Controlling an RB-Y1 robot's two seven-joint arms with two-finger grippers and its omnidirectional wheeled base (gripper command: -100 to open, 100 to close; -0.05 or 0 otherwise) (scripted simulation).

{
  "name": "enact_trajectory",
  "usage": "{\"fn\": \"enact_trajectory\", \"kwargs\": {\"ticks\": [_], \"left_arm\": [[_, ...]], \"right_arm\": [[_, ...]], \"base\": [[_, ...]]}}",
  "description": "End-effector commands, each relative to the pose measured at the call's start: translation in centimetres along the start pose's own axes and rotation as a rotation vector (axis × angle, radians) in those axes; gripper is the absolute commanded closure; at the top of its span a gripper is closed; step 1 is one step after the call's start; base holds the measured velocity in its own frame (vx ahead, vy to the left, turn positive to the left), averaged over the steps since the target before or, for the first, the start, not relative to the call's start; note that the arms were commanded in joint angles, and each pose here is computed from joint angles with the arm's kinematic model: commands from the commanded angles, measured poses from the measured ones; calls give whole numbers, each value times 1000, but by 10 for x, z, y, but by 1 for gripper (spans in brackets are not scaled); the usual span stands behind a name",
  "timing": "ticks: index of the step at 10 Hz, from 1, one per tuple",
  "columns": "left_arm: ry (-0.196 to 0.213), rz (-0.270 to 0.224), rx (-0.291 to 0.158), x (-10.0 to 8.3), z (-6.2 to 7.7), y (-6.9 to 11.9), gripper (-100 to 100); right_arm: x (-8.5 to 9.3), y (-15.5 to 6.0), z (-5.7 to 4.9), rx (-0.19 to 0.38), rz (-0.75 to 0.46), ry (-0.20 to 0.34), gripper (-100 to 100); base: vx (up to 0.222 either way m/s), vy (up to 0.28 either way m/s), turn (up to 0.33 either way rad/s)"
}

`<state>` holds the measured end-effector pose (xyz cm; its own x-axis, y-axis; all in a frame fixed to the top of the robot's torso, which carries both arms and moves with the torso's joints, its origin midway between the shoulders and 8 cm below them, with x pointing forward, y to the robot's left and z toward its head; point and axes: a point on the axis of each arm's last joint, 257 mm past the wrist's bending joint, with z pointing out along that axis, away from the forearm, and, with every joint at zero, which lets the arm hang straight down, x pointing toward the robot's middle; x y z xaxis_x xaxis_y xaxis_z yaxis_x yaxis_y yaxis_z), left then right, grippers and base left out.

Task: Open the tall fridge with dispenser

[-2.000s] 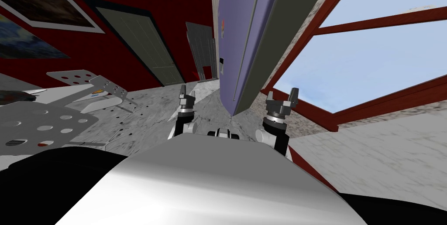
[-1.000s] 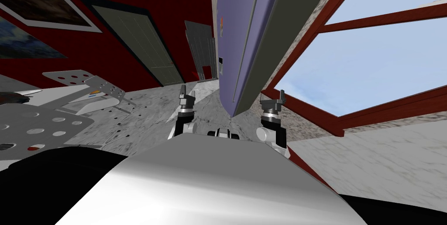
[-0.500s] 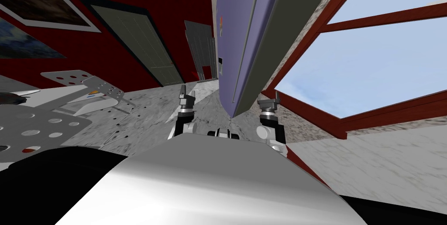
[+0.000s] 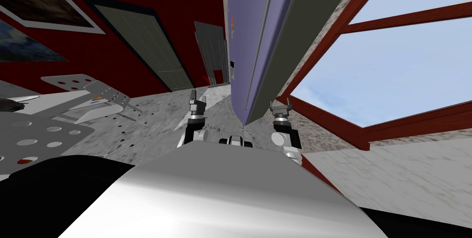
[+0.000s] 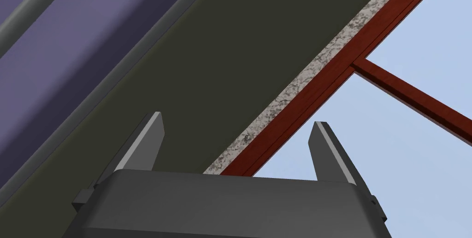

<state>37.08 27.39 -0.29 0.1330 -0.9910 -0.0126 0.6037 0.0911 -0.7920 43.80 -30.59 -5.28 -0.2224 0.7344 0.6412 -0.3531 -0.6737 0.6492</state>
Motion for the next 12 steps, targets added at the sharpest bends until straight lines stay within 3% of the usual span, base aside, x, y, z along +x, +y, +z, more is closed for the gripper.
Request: {"fn": "enact_trajectory", "kwargs": {"ticks": [1, 2, 3, 8, 10, 11, 12], "left_arm": [[0, 0, 0, 0, 0, 0, 0], [0, 0, 0, 0, 0, 0, 0], [0, 0, 0, 0, 0, 0, 0], [0, 0, 0, 0, 0, 0, 0], [0, 0, 0, 0, 0, 0, 0], [0, 0, 0, 0, 0, 0, 0], [0, 0, 0, 0, 0, 0, 0]], "right_arm": [[-10, -14, 4, 41, 94, -29, -100], [-18, -26, 6, 79, 143, -48, -100], [-19, -26, 6, 77, 172, -53, -100], [-40, -65, 11, 187, 383, -126, -100], [-41, -65, 11, 184, 421, -131, -100], [-46, -79, 12, 220, 483, -155, -100], [-46, -79, 12, 219, 508, -158, -100]], "base": [[38, -10, 5], [42, -14, 4], [37, -14, 5], [47, -18, 5], [31, -12, 3], [34, -13, 4], [34, -14, 5]]}}
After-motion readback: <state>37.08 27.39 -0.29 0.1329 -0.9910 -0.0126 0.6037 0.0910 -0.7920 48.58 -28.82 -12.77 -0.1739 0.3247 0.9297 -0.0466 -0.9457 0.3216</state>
